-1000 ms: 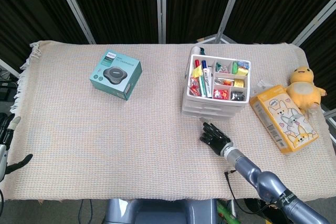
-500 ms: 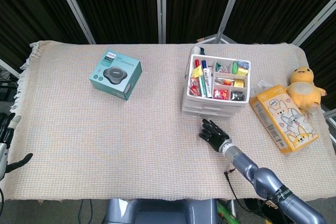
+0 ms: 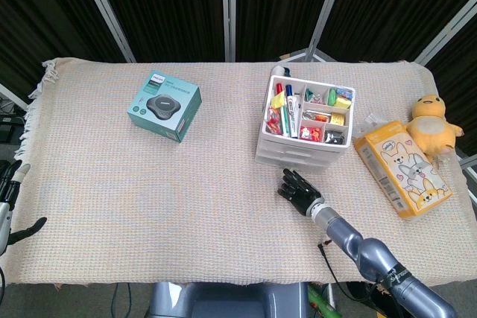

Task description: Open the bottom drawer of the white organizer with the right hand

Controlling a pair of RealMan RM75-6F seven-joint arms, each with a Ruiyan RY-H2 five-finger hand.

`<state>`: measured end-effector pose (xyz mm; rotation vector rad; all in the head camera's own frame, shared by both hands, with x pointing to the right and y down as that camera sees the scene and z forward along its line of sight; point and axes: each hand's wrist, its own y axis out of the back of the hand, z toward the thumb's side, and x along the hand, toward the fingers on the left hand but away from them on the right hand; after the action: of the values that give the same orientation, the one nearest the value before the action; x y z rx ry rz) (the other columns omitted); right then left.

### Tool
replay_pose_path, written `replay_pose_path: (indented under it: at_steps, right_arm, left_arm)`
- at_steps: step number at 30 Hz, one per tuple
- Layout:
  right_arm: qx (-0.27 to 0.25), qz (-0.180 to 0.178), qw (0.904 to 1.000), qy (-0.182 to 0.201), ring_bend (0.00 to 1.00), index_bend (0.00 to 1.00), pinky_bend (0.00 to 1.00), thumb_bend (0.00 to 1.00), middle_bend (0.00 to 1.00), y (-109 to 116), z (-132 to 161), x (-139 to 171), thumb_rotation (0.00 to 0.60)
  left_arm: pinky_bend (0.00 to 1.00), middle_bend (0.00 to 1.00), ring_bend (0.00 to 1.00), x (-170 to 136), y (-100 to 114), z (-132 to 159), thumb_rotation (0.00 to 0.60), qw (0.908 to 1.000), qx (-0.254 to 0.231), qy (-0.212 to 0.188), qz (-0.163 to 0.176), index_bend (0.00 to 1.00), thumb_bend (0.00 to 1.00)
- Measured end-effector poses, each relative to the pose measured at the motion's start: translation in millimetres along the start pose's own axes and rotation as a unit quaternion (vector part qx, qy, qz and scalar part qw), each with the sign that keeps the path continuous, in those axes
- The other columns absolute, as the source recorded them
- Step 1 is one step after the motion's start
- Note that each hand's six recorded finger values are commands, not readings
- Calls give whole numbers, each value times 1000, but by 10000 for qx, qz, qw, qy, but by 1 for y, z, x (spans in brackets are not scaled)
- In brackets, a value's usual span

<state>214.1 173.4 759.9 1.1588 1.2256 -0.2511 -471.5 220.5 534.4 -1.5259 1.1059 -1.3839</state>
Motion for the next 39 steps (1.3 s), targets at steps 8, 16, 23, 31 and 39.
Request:
replay_pose_path:
  at_steps: [8, 16, 23, 31, 39]
  right_arm:
    - [-99, 25, 9999, -84, 861, 361, 698, 198, 809, 6, -5, 9, 600]
    - [-18, -22, 9999, -165, 861, 342, 698, 198, 808, 12, -12, 16, 600]
    - [184, -20, 9996, -227, 861, 224, 698, 198, 808, 12, -18, 24, 600]
    - [383, 36, 9991, -190, 861, 189, 698, 198, 808, 8, -22, 38, 600]
    - [1072, 113, 9940, -205, 850, 211, 685, 198, 786, 1, -36, 66, 600]
  left_arm:
    - [0, 0, 0, -2, 0, 4, 600, 10000, 23, -49, 11, 0, 163]
    - [0, 0, 0, -1, -2, 5, 600, 10000, 40, -80, -9, 0, 163]
    - [0, 0, 0, -1, -2, 7, 600, 10000, 29, -89, -9, 0, 163]
    - [0, 0, 0, -2, 0, 8, 600, 9999, 24, -101, 10, 0, 162]
    - [0, 0, 0, -3, 0, 8, 600, 9999, -9, -103, 20, 0, 162]
